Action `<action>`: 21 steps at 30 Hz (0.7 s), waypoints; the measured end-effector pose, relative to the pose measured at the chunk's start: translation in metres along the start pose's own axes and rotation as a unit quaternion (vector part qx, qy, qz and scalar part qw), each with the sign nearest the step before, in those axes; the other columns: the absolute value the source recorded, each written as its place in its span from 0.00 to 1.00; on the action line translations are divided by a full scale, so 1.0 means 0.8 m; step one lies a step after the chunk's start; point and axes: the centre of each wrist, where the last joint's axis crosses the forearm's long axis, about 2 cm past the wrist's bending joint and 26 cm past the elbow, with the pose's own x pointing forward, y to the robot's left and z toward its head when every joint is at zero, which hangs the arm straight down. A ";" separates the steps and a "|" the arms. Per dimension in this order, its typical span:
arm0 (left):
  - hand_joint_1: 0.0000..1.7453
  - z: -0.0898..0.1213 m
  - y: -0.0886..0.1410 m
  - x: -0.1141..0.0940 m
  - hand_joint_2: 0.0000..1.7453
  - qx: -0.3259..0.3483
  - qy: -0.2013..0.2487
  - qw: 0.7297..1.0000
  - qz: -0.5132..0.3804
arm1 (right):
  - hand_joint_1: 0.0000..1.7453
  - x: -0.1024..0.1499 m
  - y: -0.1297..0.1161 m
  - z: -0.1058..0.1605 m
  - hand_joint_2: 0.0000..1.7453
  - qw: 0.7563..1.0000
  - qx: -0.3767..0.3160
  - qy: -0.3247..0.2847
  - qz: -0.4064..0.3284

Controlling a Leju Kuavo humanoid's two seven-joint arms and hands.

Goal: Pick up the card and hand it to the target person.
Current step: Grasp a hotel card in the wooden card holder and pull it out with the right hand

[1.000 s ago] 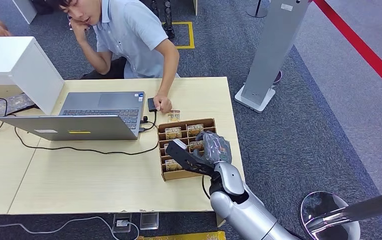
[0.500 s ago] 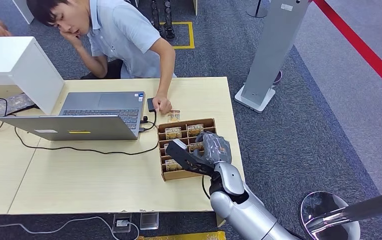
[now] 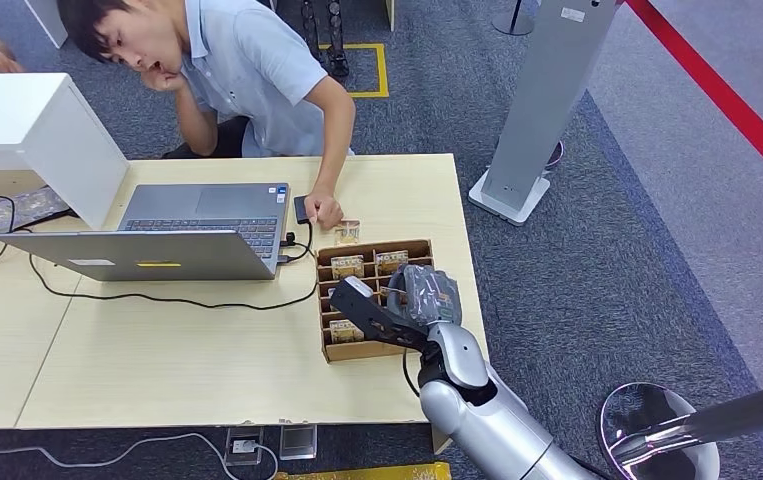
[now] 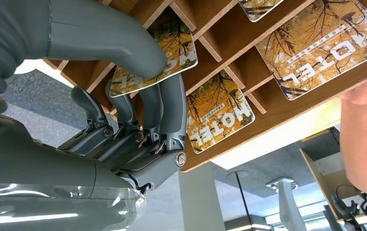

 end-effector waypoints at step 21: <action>0.00 0.000 0.000 0.000 1.00 0.004 -0.016 1.000 -0.003 | 0.94 0.006 -0.013 0.022 1.00 0.949 -0.217 -0.226 -0.036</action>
